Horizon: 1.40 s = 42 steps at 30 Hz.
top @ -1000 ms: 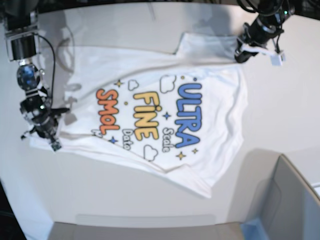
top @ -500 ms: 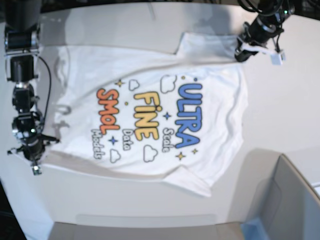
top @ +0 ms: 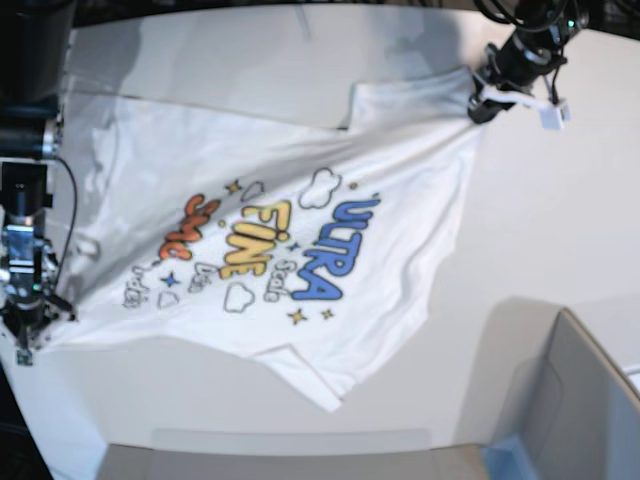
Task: Layout the t-shirt on the table in an organized manner, then fold the t-shirt properly
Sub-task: 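Pull the shirt edge with the right gripper to straighten the body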
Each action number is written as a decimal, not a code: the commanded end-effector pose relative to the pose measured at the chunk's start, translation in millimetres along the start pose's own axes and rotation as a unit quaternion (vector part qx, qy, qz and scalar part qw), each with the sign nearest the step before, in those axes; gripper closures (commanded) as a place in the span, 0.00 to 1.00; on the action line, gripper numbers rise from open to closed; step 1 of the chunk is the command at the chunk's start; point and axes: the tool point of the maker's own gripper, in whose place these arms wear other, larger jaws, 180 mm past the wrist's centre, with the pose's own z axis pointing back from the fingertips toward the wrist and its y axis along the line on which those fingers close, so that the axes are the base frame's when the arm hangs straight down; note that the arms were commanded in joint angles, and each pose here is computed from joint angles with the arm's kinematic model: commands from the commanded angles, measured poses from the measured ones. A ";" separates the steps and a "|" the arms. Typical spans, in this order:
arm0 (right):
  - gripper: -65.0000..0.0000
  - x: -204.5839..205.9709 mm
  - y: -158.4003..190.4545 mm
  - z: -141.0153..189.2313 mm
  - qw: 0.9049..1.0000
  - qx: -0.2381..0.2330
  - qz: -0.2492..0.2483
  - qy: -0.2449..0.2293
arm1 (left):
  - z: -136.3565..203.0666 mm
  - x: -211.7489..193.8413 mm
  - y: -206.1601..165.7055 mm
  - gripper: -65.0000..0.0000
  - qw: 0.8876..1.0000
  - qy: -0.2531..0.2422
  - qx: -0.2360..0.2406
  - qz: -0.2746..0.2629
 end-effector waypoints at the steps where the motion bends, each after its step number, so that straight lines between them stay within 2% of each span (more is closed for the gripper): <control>1: 0.70 33.1 -17.9 -2.1 0.999 -0.019 -0.006 -0.041 | 3.1 3.4 -2.8 1.00 1.000 -0.004 -0.005 0.003; 4: 0.51 31.1 -11.0 -1.3 0.999 -0.013 -0.004 -0.043 | 3.1 3.4 -2.8 1.00 1.000 -0.004 -0.005 0.003; 5: 0.48 28.2 -9.1 -0.5 0.999 -0.012 -0.002 -0.042 | 3.1 3.4 -2.8 1.00 1.000 -0.004 -0.005 0.003; 10: 0.50 39.8 10.4 23.4 0.995 0.009 0.018 -0.099 | 4.0 -4.8 -1.0 1.00 1.000 0.001 -0.003 0.014; 12: 0.51 40.3 6.3 40.5 0.993 0.007 0.016 -0.116 | 4.0 -4.8 -1.0 1.00 1.000 0.001 -0.003 0.014; 14: 0.52 43.6 2.9 59.8 0.993 0.002 -0.012 -0.118 | 4.1 -4.5 -0.9 1.00 1.000 0.001 -0.003 0.014; 16: 0.53 46.4 -2.9 80.4 0.991 0.000 -0.072 -0.113 | 4.2 -3.0 -0.7 1.00 1.000 0.001 -0.003 0.011; 19: 0.53 52.5 -2.8 106.2 0.978 0.054 -0.173 -0.105 | 4.5 -1.5 -0.3 1.00 1.000 0.001 -0.002 0.005; 21: 0.53 53.6 2.0 121.8 0.969 0.107 -0.203 -0.088 | 3.1 -4.9 -2.9 1.00 1.000 0.007 -0.006 0.002; 23: 0.53 43.8 1.9 134.2 0.968 0.131 -0.207 -0.057 | 1.0 -9.5 -6.4 1.00 1.000 0.014 -0.011 0.000; 27: 0.53 16.1 7.7 165.6 0.973 0.151 -0.177 0.011 | 0.3 -10.5 -7.8 1.00 1.000 0.016 -0.012 -0.001; 35: 0.53 -61.5 54.5 247.0 0.959 0.204 -0.153 0.120 | 1.9 -4.8 -4.6 1.00 1.000 0.016 -0.008 -0.016; 38: 0.53 -89.2 57.9 268.4 0.946 0.223 -0.172 0.161 | -0.1 0.3 -8.8 1.00 1.000 0.010 -0.013 -0.018; 42: 0.53 -103.6 39.1 287.0 0.920 0.219 -0.280 0.165 | -0.9 3.9 -6.6 1.00 1.000 0.004 -0.005 -0.029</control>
